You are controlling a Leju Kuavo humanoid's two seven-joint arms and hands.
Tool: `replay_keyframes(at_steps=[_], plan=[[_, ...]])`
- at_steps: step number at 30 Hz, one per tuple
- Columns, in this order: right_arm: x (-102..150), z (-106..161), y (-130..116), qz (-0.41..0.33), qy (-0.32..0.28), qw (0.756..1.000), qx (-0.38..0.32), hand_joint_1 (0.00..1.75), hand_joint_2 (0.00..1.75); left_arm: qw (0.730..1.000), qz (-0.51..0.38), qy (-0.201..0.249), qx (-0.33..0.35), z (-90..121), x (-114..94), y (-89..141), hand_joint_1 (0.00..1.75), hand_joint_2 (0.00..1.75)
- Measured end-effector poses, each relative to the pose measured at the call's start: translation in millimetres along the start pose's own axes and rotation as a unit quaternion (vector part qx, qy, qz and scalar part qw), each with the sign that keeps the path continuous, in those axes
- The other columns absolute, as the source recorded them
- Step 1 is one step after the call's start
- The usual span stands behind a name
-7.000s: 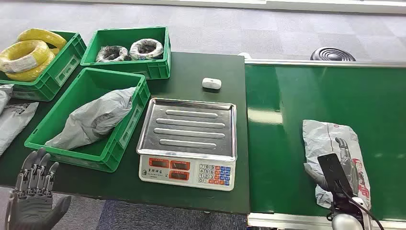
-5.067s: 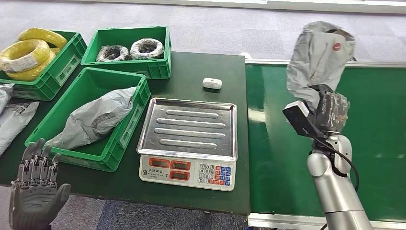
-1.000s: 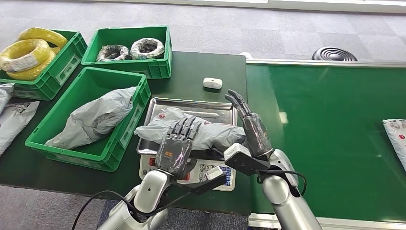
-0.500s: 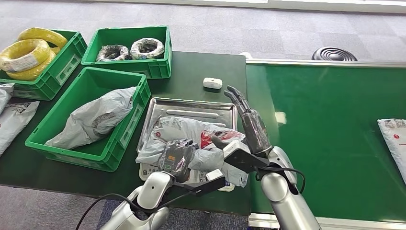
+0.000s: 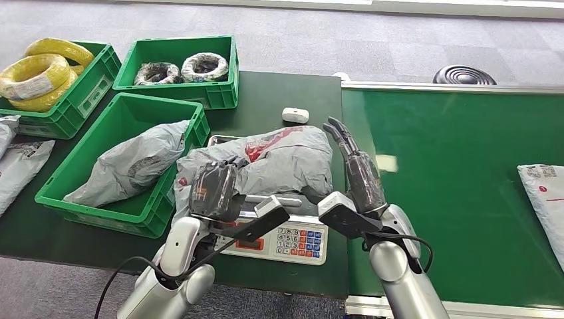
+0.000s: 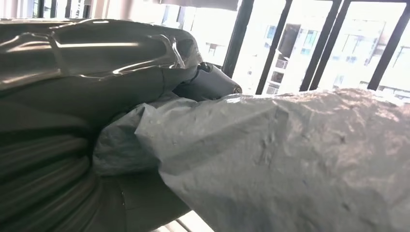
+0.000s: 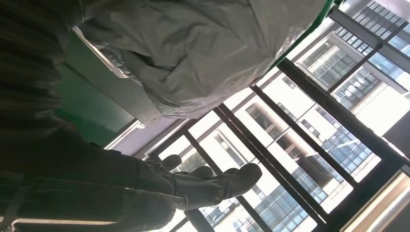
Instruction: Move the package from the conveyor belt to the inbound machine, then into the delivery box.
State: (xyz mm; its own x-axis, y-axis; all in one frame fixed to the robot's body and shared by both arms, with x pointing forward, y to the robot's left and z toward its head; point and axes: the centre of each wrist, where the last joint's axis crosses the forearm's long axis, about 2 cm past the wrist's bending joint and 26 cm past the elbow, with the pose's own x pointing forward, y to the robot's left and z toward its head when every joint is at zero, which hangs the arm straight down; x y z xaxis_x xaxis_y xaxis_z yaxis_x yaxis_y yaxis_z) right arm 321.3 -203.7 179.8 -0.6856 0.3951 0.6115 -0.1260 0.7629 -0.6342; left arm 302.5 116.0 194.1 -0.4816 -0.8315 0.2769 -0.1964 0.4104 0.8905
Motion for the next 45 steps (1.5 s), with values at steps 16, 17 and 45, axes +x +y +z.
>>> replay_keyframes(at_steps=[16, 17, 45], plan=[[-2, 13, 5, -0.005, 0.020, 1.000, -0.016, 0.00, 1.75, 0.978, -0.071, 0.100, 0.168, -49, -66, 83, 1.75, 1.75], [-2, 13, 5, -0.006, 0.020, 1.000, -0.016, 0.00, 1.75, 0.976, -0.079, 0.111, 0.169, -51, -75, 84, 1.75, 1.75], [-8, 23, 18, -0.036, 0.032, 0.999, -0.004, 0.00, 1.75, 0.930, -0.128, 0.313, -0.140, -40, -189, 22, 0.19, 1.75]])
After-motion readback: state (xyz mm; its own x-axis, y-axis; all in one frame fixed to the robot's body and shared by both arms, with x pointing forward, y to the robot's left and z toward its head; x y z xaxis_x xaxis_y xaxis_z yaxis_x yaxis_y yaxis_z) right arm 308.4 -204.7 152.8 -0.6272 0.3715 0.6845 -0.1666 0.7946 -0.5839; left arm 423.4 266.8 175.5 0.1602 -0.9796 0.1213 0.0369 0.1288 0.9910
